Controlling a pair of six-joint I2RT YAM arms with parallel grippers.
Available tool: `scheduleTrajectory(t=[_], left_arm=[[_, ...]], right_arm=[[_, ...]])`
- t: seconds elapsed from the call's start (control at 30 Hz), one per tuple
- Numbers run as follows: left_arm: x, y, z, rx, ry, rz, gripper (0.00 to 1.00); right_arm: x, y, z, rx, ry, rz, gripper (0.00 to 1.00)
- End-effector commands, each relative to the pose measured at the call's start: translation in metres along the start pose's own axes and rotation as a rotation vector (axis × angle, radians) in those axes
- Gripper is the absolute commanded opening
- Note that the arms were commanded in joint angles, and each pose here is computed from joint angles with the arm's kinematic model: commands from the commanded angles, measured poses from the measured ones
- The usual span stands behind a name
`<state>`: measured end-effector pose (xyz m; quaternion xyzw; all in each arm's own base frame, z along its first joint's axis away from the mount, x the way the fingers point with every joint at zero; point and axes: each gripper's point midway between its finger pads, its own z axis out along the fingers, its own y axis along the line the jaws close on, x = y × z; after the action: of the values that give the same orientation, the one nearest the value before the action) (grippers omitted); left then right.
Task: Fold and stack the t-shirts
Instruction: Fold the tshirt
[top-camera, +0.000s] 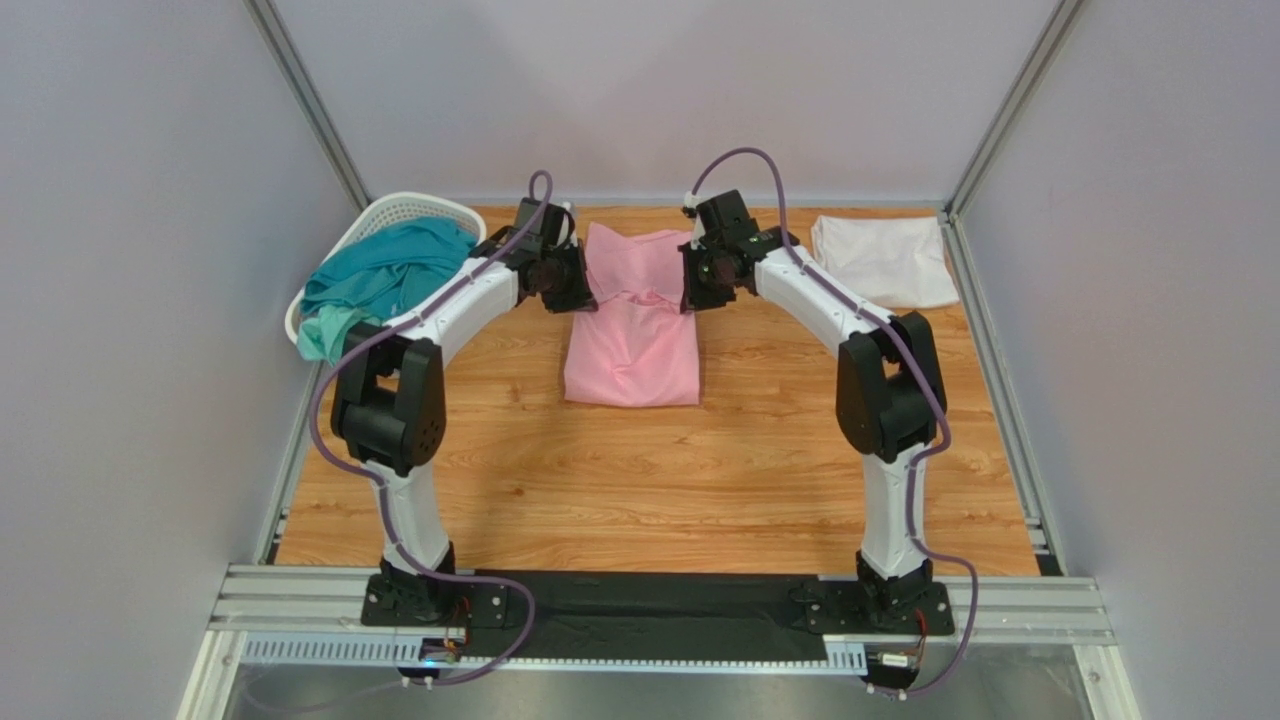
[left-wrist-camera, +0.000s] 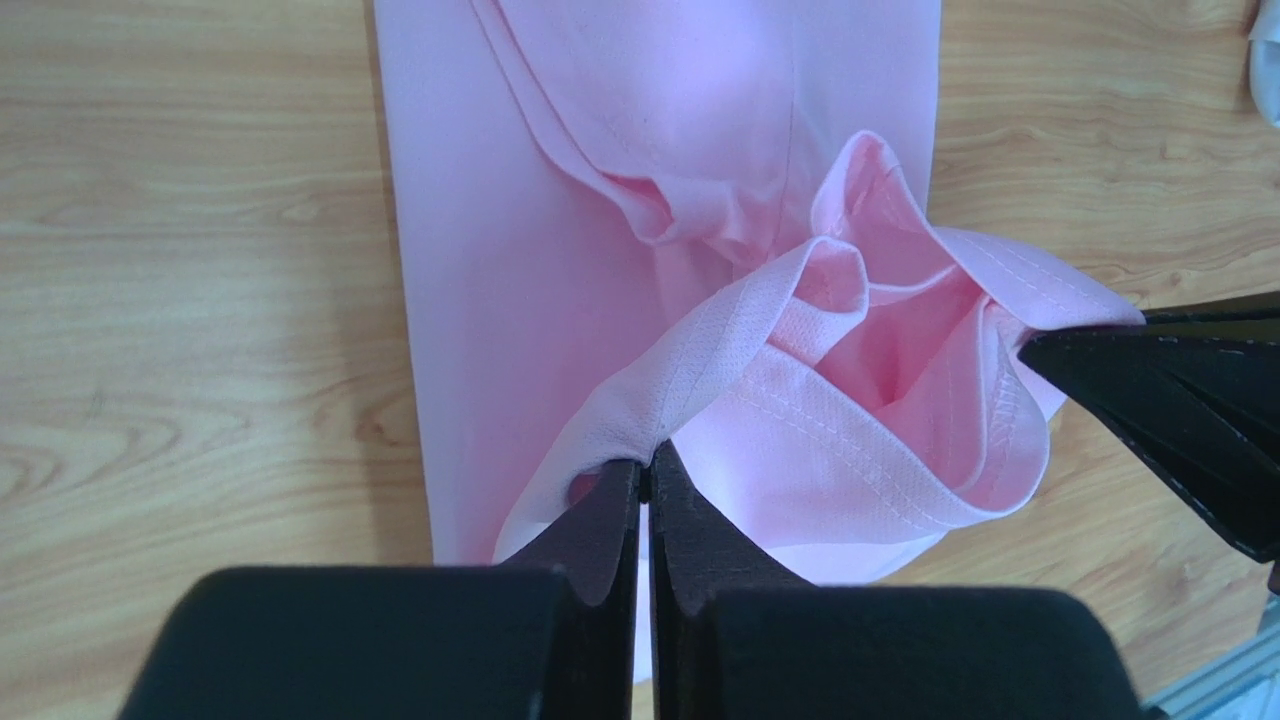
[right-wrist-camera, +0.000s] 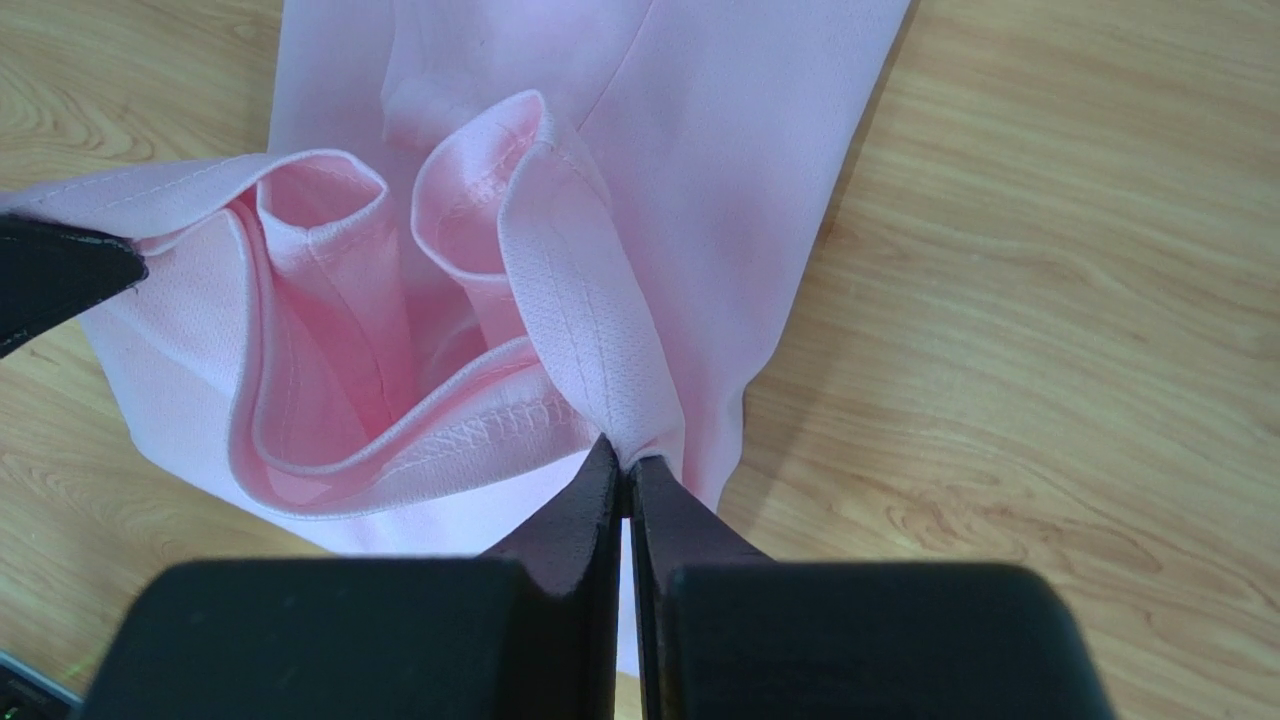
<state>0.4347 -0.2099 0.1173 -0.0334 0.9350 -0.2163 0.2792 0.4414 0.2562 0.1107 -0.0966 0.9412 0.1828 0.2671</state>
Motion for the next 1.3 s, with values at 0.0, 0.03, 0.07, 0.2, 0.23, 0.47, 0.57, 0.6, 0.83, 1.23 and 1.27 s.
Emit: scheduleTrajectory(t=[0.0,0.03,0.07,0.2,0.23,0.47,0.57,0.6,0.83,1.23,1.27], left_arm=[[-0.020,0.001,0.013,0.040,-0.010,0.036,0.00],[-0.021,0.001,0.015,0.057,-0.003,0.032,0.00],[-0.022,0.003,0.020,0.060,0.005,0.032,0.00],[-0.021,0.010,0.039,0.070,0.041,0.009,0.00],[-0.021,0.012,0.041,0.069,0.045,0.003,0.00],[-0.028,0.021,0.044,0.032,0.051,-0.005,0.43],[-0.038,0.012,0.027,0.050,0.019,0.011,0.67],[-0.039,0.010,0.022,0.056,0.013,0.013,0.83],[-0.017,0.004,-0.018,0.075,0.007,-0.024,1.00],[0.100,0.029,-0.027,0.098,0.143,-0.138,0.89],[0.104,0.032,-0.024,0.089,0.156,-0.144,0.80]], right_arm=[[-0.023,0.000,0.009,-0.046,-0.040,-0.019,0.01],[-0.020,-0.004,0.018,-0.040,-0.025,-0.014,0.02],[-0.023,-0.006,0.021,-0.042,-0.027,-0.012,0.02],[-0.025,-0.015,0.035,-0.047,-0.013,0.000,0.06],[-0.026,-0.017,0.041,-0.049,-0.008,-0.001,0.06],[-0.033,-0.026,0.047,-0.052,0.000,0.017,0.42],[-0.039,-0.017,0.035,-0.082,-0.011,0.009,0.64],[-0.045,-0.013,0.023,-0.094,-0.031,0.003,0.65],[-0.025,0.000,-0.024,-0.125,-0.046,0.031,1.00],[0.097,0.007,-0.042,-0.159,0.073,0.117,0.94],[0.101,0.008,-0.039,-0.164,0.082,0.113,0.92]])
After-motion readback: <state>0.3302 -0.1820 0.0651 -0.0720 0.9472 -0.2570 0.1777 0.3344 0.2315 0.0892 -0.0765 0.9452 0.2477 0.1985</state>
